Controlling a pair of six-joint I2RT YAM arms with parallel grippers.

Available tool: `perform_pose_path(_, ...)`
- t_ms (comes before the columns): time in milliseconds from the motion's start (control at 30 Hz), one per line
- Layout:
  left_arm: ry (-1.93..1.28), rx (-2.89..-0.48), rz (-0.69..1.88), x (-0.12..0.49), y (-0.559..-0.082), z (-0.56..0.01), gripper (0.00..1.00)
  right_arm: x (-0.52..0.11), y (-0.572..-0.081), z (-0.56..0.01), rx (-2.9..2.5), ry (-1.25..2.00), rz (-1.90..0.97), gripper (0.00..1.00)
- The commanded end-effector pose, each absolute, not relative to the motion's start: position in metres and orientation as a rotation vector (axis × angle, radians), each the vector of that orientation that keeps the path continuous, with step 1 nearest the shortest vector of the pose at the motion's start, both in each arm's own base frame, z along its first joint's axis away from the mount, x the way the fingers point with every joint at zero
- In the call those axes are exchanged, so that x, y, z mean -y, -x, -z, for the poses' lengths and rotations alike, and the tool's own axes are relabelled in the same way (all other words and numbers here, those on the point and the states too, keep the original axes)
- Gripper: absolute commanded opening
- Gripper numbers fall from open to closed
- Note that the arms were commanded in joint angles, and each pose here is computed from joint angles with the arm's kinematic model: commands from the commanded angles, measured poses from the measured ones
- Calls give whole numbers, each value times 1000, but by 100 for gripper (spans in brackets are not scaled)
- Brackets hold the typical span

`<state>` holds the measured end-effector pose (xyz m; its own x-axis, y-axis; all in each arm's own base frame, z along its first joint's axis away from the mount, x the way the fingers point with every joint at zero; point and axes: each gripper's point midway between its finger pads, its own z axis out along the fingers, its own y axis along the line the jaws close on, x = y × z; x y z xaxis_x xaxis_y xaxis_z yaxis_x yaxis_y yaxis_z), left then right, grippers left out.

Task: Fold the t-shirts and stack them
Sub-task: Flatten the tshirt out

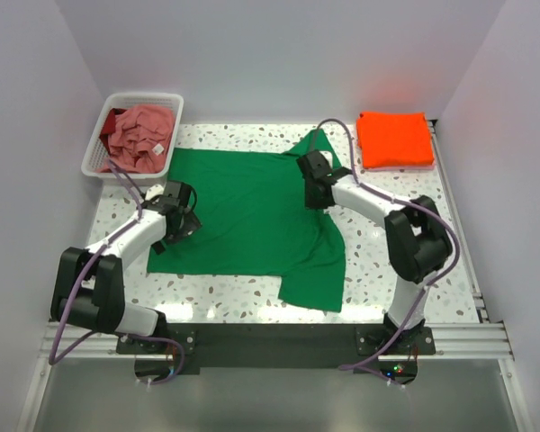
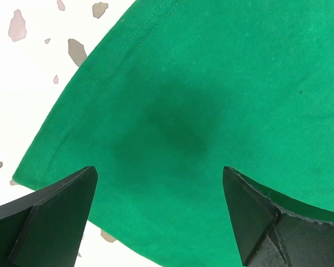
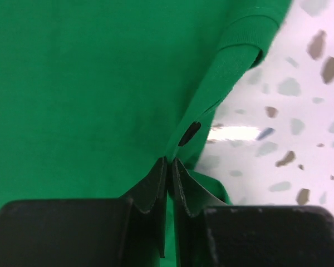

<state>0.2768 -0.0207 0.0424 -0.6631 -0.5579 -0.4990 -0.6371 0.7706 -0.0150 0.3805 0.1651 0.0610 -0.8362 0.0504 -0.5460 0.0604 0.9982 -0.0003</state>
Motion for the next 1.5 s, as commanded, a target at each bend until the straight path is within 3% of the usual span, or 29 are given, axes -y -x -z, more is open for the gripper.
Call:
perform_pose_path(0,873,-2446,-191,22,-291,-53,100,-181,-385,-55,-2556,-24,170,9)
perform_pose_path(100,873,-2444,-196,21,-291,-54,100,-191,-388,-52,-2552,-5,231,18)
perform_pose_path(200,870,-2442,-195,21,-292,-55,100,-198,-389,-51,-2562,9,189,34)
perform_pose_path(233,868,-2444,-194,22,-292,-55,100,-200,-390,-53,-2551,5,173,46)
perform_pose_path(333,866,-2449,-197,22,-292,-52,100,-204,-384,-50,-2564,27,110,70)
perform_pose_path(433,864,-2452,-210,21,-294,-50,100,-207,-379,-45,-2580,31,73,83)
perform_pose_path(900,864,-2484,-304,13,-292,-33,100,-139,-352,-27,-2629,-265,-130,92)
perform_pose_path(1067,864,-2506,-329,12,-287,-26,100,-107,-337,-20,-2644,-320,-56,98)
perform_pose_path(1300,874,-2506,-323,11,-279,-28,100,-72,-321,-23,-2633,-448,0,99)
perform_pose_path(1467,865,-2493,-255,18,-284,-36,100,-80,-324,-41,-2601,-394,-118,99)
